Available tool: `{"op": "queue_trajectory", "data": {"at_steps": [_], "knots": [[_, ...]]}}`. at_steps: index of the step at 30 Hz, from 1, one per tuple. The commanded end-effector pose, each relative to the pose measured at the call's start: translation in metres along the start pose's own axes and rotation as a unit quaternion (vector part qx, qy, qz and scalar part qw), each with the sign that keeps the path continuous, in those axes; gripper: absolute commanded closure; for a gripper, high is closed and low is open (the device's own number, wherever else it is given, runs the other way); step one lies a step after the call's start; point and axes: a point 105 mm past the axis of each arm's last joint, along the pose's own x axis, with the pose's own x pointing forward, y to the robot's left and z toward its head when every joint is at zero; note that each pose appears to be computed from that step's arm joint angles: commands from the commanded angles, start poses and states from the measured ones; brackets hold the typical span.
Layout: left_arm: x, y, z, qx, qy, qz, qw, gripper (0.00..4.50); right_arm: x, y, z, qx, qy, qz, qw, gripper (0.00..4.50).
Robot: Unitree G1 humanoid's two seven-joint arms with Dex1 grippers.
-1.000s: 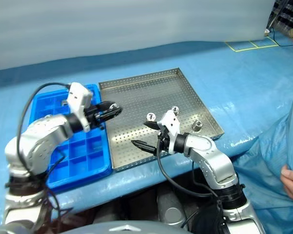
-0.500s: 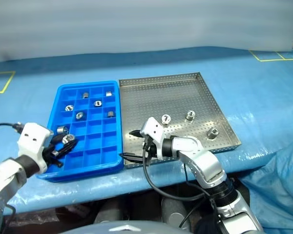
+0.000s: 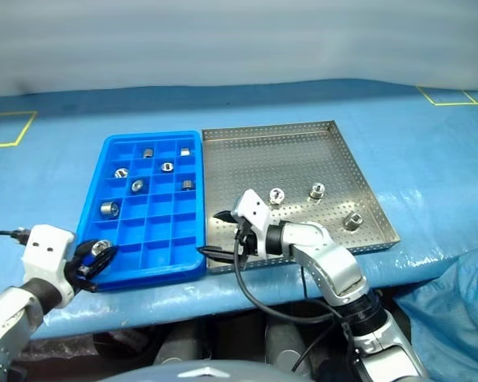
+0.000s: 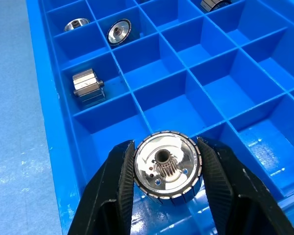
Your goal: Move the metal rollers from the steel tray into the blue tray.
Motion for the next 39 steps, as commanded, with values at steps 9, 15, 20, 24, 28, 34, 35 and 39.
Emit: {"op": "queue_trajectory", "data": {"at_steps": [9, 15, 20, 24, 28, 34, 35, 39], "knots": [[-0.007, 0.015, 0.003, 0.014, -0.010, 0.034, 0.999, 2.46, -0.009, -0.014, 0.011, -0.018, -0.011, -0.044, 0.999, 0.00], [-0.003, 0.019, 0.011, 0.016, -0.026, 0.050, 0.998, 0.52, -0.010, -0.017, 0.013, -0.021, -0.014, -0.055, 0.998, 0.00], [0.006, -0.010, 0.051, -0.013, -0.140, -0.042, 0.989, 0.19, -0.015, -0.033, 0.015, -0.028, -0.012, -0.104, 0.994, 0.00], [0.024, -0.045, 0.077, 0.010, -0.192, -0.136, 0.972, 0.19, -0.024, -0.064, 0.010, -0.034, 0.019, -0.185, 0.982, 0.00], [0.049, -0.069, 0.094, 0.016, -0.222, -0.184, 0.957, 0.19, -0.034, -0.096, 0.004, -0.047, 0.055, -0.277, 0.958, 0.00], [0.099, -0.106, 0.112, 0.046, -0.219, -0.208, 0.952, 0.19, -0.048, -0.097, 0.006, -0.043, 0.051, -0.308, 0.949, 0.00], [0.109, -0.111, 0.117, 0.054, -0.221, -0.206, 0.952, 0.19, -0.051, -0.095, 0.007, -0.048, 0.051, -0.311, 0.948, 0.00], [0.133, -0.133, 0.132, 0.072, -0.225, -0.232, 0.944, 0.19, -0.061, -0.088, 0.010, -0.060, 0.051, -0.316, 0.945, 0.00]]}}
